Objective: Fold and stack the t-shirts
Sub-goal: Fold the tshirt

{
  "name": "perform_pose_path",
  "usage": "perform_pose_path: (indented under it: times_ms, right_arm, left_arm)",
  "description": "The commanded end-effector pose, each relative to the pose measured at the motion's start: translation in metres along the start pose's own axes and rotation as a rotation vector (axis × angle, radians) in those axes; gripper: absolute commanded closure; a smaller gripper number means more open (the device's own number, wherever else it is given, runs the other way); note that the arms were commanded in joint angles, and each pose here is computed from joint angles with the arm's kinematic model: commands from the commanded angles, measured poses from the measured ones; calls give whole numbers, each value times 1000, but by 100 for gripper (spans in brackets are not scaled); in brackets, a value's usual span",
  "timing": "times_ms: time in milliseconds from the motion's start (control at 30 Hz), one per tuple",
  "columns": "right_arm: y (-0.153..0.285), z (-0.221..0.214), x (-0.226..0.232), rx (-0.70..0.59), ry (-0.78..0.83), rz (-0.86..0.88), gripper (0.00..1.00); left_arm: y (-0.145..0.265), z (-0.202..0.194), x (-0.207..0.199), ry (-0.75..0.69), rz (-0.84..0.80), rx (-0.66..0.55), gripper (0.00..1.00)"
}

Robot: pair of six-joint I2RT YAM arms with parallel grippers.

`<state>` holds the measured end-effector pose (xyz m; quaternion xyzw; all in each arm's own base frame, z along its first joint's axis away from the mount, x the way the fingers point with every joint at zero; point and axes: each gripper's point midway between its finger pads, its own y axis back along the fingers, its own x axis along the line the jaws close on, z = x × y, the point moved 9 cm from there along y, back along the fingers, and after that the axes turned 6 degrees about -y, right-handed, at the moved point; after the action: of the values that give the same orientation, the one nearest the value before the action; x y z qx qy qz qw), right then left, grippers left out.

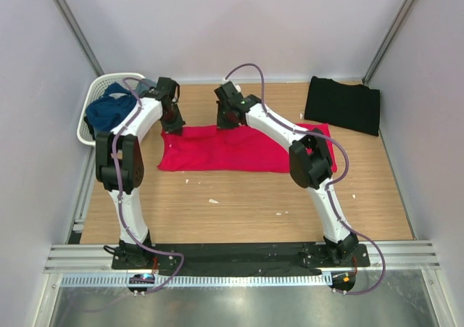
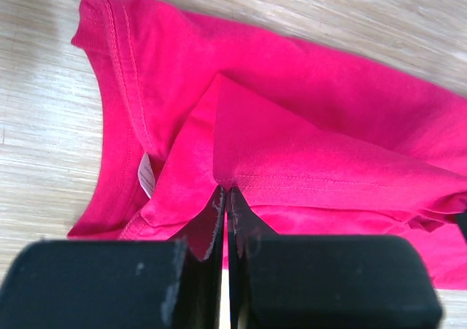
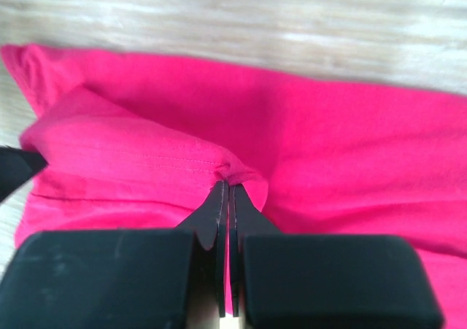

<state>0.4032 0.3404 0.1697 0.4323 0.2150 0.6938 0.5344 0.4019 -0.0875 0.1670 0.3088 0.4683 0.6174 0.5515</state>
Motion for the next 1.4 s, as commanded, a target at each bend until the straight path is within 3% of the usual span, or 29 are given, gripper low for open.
perform_pose_path:
  times_ms: [0,533,1067,1167,1233,1333,1367]
  right_arm:
    - [27,10,6,-17,2,57,99]
    - [27,-14,-13,99,25,-6,99]
    - [37,-21,-10,184,7,28,99]
    - [35,-22,-12,190,12,13,89]
    - [36,-21,-11,190,15,9,77]
    - [44,-11,-6,168,36,18,63]
    - [45,-9,-5,169,43,20,59]
  left_arm:
    - [5,-3,3,10,-6,15,100]
    - [-20,-30,12,20,10,83,100]
    - [-3,-29,12,-7,1,70,100]
    - [-6,-31,14,-12,8,83,100]
    - [-3,-32,14,-21,10,90,96]
    - [8,-27,16,-43,29,65,74]
    - [12,-26,16,-50,31,58,60]
